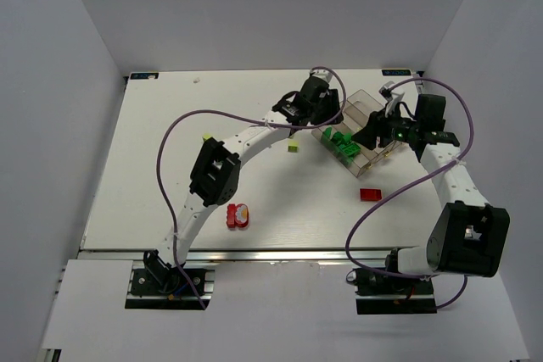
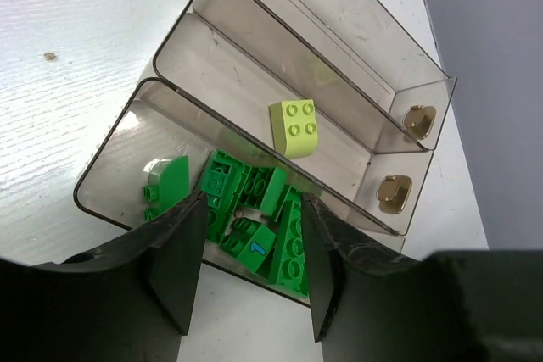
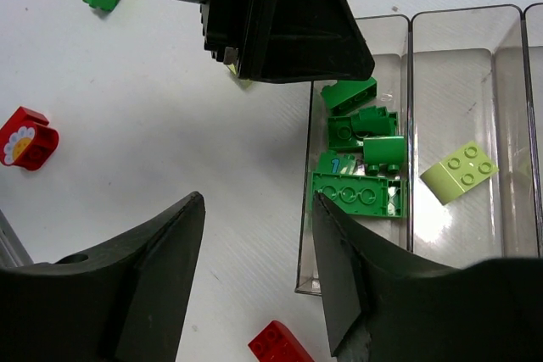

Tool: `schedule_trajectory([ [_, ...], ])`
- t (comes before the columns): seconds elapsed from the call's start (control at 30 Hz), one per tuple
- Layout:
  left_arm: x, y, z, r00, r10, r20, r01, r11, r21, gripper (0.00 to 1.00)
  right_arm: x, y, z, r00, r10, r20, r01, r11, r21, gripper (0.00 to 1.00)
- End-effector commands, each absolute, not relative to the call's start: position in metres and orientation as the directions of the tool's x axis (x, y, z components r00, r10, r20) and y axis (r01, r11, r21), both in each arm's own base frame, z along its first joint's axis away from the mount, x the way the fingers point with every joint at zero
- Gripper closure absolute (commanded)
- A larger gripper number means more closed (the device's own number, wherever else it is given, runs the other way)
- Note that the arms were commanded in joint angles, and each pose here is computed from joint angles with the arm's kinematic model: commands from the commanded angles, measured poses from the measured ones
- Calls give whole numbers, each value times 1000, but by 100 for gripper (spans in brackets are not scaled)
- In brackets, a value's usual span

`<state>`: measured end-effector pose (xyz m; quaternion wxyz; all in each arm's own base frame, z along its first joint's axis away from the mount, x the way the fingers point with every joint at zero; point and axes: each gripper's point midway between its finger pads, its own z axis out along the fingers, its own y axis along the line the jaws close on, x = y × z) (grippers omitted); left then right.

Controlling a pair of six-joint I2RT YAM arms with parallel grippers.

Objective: Sort the legos into containers by color

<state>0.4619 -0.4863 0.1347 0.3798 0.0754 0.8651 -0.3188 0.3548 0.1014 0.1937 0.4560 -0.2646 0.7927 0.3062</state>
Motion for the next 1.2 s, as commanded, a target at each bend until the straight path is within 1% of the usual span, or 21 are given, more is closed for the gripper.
schedule_trajectory([
  [0.0,467,-488,147,-677,-137,-723,369,787,-494,42,354,101,208,-395,-138,-908,-717,664,211,40],
  [0.1,469,-477,166,-648,-138,-749,371,801,-470,43,350,104,208,-380,-158,-911,-740,643,197,31],
  [0.13,473,-469,172,-632,-148,-761,356,817,-455,47,347,107,211,-366,-161,-917,-760,620,194,25],
  [0.2,475,-442,191,-612,-171,-772,329,833,-444,54,341,112,215,-310,-186,-932,-808,568,155,18],
  [0.23,475,-430,197,-609,-181,-772,321,834,-448,56,331,120,219,-291,-179,-940,-847,505,166,11],
  [0.3,471,-388,214,-598,-219,-771,284,841,-460,57,324,128,223,-211,-209,-955,-896,431,103,11],
  [0.33,468,-370,216,-598,-227,-769,265,849,-457,55,316,134,223,-202,-211,-956,-915,388,108,11],
  [0.37,464,-351,219,-596,-240,-766,233,861,-451,51,312,141,223,-175,-227,-958,-930,358,85,11],
  [0.4,454,-315,219,-617,-260,-743,153,886,-438,38,312,144,221,-156,-243,-958,-936,347,65,11],
  [0.5,430,-250,222,-630,-238,-740,44,940,-340,27,306,166,216,-136,-289,-947,-953,299,46,11],
  [0.53,417,-234,205,-654,-214,-725,9,957,-291,19,308,169,209,-149,-319,-936,-953,299,50,11],
  [0.6,397,-204,195,-678,-178,-714,-47,979,-199,15,302,186,208,-157,-343,-926,-964,257,68,11],
  [0.7,368,-172,181,-716,-149,-682,-99,989,-112,14,302,205,206,-173,-346,-922,-965,245,89,20],
  [0.8,350,-143,158,-768,-122,-629,-154,988,-4,14,304,218,202,-200,-364,-910,-960,258,108,43],
  [0.83,347,-138,152,-780,-113,-616,-158,987,18,14,307,222,200,-207,-378,-902,-957,271,106,60],
  [0.9,345,-129,137,-807,-86,-584,-154,986,67,15,311,225,199,-231,-378,-897,-949,292,121,68],
  [0.93,346,-126,132,-816,-77,-573,-149,985,81,16,313,226,198,-239,-384,-892,-944,306,121,69],
  [0.97,349,-124,123,-830,-68,-553,-148,984,101,18,312,228,198,-239,-387,-891,-945,304,122,68],
  [1.0,351,-118,118,-844,-63,-533,-152,980,125,20,312,229,197,-240,-387,-890,-945,304,123,64],
  [1.03,354,-116,114,-852,-59,-521,-152,979,139,20,312,230,198,-238,-388,-890,-945,303,121,56],
  [1.17,376,-109,103,-871,-35,-490,-140,974,179,25,308,232,195,-245,-386,-889,-945,300,130,53],
])
